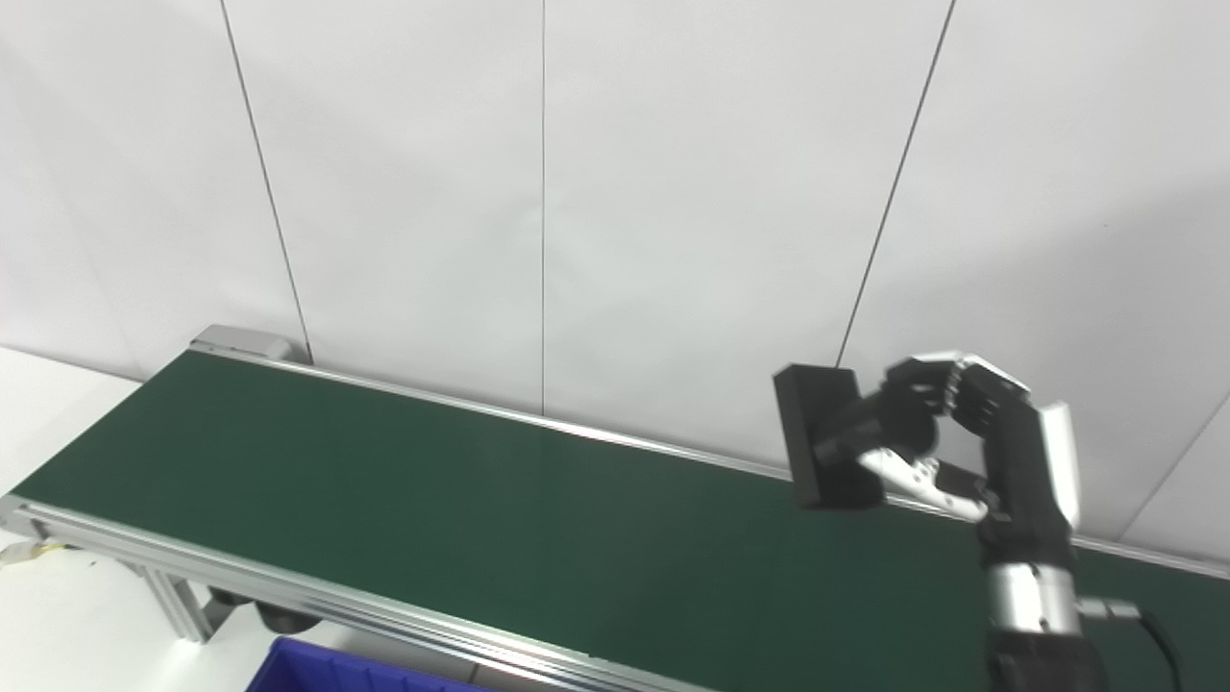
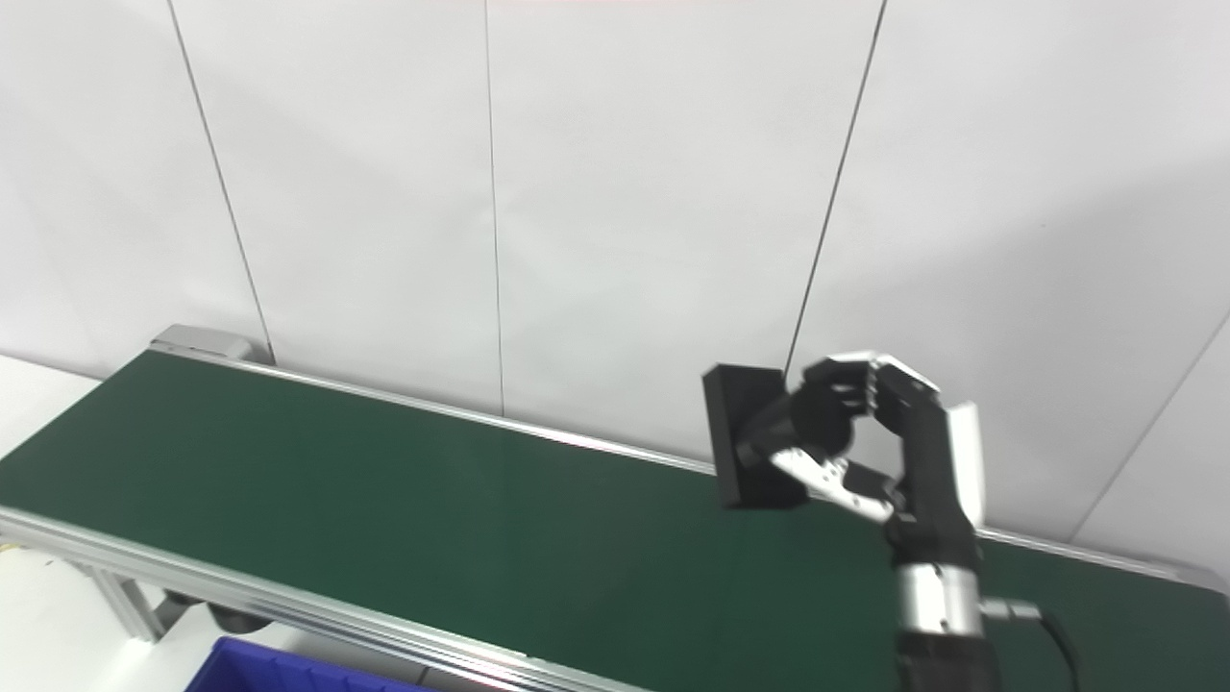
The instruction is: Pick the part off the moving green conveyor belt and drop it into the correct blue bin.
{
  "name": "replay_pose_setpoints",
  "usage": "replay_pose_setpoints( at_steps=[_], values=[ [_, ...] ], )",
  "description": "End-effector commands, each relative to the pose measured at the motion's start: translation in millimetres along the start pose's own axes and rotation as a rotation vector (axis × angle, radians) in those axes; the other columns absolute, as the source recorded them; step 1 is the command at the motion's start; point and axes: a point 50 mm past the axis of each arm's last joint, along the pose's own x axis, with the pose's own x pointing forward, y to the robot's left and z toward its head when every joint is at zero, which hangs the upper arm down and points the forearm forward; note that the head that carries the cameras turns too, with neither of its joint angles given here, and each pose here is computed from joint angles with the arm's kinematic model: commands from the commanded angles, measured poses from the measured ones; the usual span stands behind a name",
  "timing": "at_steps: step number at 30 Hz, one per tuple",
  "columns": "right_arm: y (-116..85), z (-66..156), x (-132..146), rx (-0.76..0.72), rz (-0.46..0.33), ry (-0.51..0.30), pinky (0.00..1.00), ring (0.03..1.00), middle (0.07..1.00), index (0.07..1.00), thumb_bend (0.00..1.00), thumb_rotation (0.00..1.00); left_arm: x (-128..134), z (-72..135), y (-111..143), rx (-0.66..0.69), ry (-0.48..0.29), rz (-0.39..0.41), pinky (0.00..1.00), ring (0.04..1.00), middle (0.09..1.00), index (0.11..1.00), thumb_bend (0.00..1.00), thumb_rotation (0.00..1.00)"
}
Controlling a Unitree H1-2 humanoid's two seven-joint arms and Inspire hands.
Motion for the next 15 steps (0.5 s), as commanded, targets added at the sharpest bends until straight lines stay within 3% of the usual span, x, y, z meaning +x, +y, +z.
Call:
replay_pose_setpoints(
  at_steps=[1,9,15],
  values=[
    [-13.3,19.4,0.1,-0.016,-0.022,-0.058,0.36,0.449,0.5,0.515,0.5,0.0,7.2,11.1,1.1,-0.005,-0.057,-0.014,0.65,0.742,0.795,0.784,0.97,0.27],
    [-42.5,28.2,-41.2,-0.061,-0.055,-0.043,0.34,0.435,0.495,0.536,0.5,0.0,6.3,12.9,6.2,-0.012,-0.065,-0.014,0.67,0.75,0.796,0.791,0.98,0.3],
    [-52.3,33.2,-72.7,-0.093,-0.064,-0.006,0.33,0.442,0.502,0.532,0.5,0.0,4.1,14.9,13.8,-0.007,-0.074,-0.019,0.71,0.782,0.816,0.812,0.97,0.33]
  ],
)
